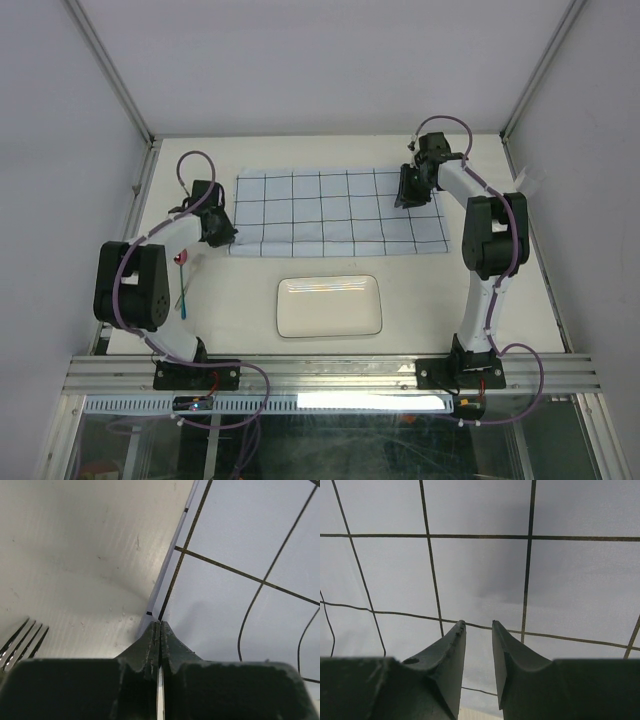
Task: Set the dinner table for one person
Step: Flatten out the napkin at the center of the board.
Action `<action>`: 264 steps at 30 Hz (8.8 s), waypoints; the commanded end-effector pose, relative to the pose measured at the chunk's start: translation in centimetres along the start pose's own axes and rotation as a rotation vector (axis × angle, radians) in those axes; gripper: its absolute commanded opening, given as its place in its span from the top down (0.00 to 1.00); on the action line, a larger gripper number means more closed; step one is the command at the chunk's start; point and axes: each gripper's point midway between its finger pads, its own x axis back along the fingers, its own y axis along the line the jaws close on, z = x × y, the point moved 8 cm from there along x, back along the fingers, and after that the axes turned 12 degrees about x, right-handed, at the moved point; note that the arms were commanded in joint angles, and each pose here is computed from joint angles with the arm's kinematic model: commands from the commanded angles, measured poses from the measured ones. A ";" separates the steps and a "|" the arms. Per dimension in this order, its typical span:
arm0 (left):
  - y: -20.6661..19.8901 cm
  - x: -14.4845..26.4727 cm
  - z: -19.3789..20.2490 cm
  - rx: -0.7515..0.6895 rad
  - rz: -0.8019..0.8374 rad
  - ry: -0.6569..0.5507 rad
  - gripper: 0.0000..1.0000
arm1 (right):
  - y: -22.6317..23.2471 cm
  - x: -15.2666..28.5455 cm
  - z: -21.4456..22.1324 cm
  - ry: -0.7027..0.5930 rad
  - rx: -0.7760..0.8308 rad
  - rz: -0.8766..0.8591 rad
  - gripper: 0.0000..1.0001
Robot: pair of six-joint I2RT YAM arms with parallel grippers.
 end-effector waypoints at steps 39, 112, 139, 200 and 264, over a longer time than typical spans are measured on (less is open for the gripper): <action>-6.1 3.9 -6.8 -0.084 0.156 -0.140 0.45 | 0.6 0.6 -1.9 -0.039 0.054 0.027 0.71; 1.9 2.2 0.1 0.239 0.673 -0.108 0.36 | 25.3 -6.0 -2.9 -0.010 0.230 -0.611 0.69; 3.1 1.5 0.0 0.237 0.550 -0.180 0.36 | 25.7 -6.3 -2.5 0.004 0.236 -0.611 0.69; 3.8 3.4 1.7 0.186 0.537 -0.118 0.37 | 27.6 -9.7 -2.5 0.005 0.228 -0.624 0.68; 3.4 4.3 3.1 0.188 0.654 -0.063 0.37 | 29.1 -10.7 -3.8 -0.036 0.137 -0.615 0.69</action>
